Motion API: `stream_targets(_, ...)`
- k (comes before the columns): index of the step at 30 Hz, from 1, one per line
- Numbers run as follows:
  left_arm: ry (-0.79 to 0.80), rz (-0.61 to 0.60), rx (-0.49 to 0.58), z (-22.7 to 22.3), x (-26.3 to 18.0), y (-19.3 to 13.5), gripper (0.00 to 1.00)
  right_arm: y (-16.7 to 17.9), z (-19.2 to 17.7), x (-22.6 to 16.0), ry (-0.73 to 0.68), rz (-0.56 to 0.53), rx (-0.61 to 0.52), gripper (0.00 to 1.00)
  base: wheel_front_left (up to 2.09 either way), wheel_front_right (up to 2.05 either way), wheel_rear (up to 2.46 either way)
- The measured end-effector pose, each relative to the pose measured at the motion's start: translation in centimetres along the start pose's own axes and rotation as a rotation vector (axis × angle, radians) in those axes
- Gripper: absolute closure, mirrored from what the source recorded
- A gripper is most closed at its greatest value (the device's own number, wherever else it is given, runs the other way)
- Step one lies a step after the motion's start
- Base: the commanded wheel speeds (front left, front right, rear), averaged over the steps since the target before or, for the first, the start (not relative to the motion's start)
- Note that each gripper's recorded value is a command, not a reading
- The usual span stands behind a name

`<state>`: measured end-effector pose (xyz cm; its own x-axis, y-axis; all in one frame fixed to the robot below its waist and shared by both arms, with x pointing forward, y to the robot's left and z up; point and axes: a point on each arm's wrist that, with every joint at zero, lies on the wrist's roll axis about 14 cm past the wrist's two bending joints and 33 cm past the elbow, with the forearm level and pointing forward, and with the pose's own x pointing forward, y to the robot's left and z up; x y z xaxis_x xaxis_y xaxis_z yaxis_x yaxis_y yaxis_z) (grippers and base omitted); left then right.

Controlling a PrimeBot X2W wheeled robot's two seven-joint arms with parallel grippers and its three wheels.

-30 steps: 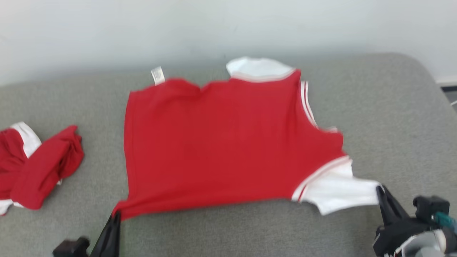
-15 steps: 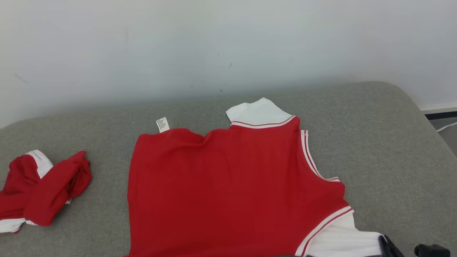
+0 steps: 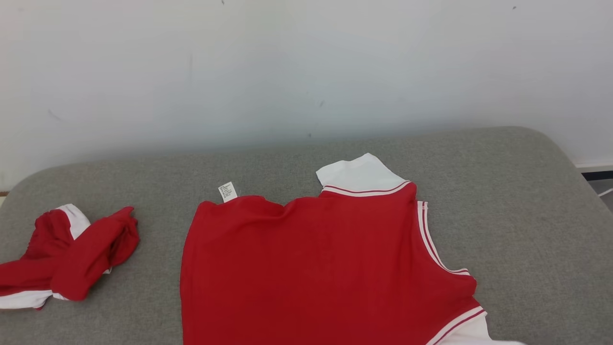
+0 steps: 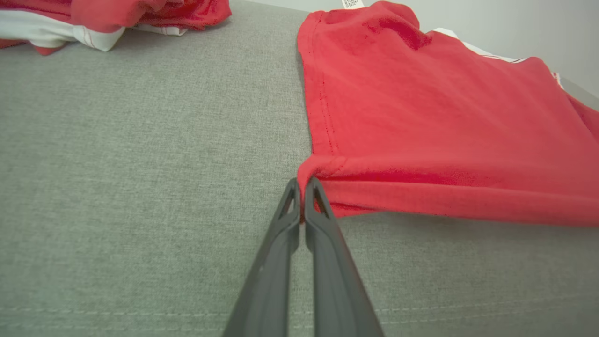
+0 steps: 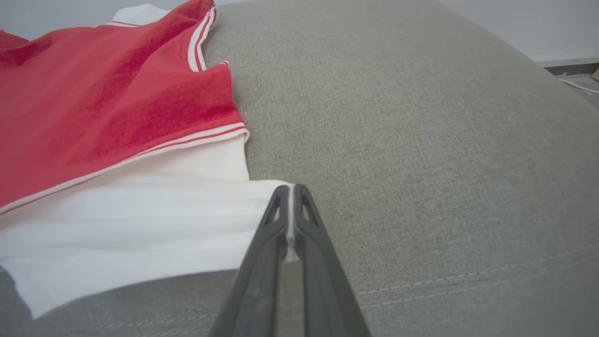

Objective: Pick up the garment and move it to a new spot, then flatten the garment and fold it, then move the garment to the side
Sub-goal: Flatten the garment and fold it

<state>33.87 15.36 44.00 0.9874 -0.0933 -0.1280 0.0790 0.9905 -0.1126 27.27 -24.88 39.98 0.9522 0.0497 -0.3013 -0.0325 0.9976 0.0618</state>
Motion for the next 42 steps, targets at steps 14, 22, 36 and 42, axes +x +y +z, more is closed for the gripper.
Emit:
stream_targets(14,-0.192,-0.061,0.058,6.7,3.8,-1.4,1.0,2.0,10.9,4.3,-0.287,0.079,-0.098,1.0,0.0,0.0,0.0)
stream_targets(22,-0.224,-0.087,0.096,8.3,6.5,-1.6,1.0,3.3,12.9,8.5,-0.287,0.122,-0.14,1.0,0.0,0.0,0.0)
stream_targets(36,-0.154,-0.172,0.189,7.0,11.4,-2.9,1.0,2.9,12.3,14.9,-0.187,0.11,-0.165,1.0,0.0,0.0,0.0)
stream_targets(42,-0.126,-0.181,0.191,6.2,13.2,-3.0,1.0,3.0,11.3,17.1,-0.139,0.112,-0.173,1.0,0.0,0.0,0.0)
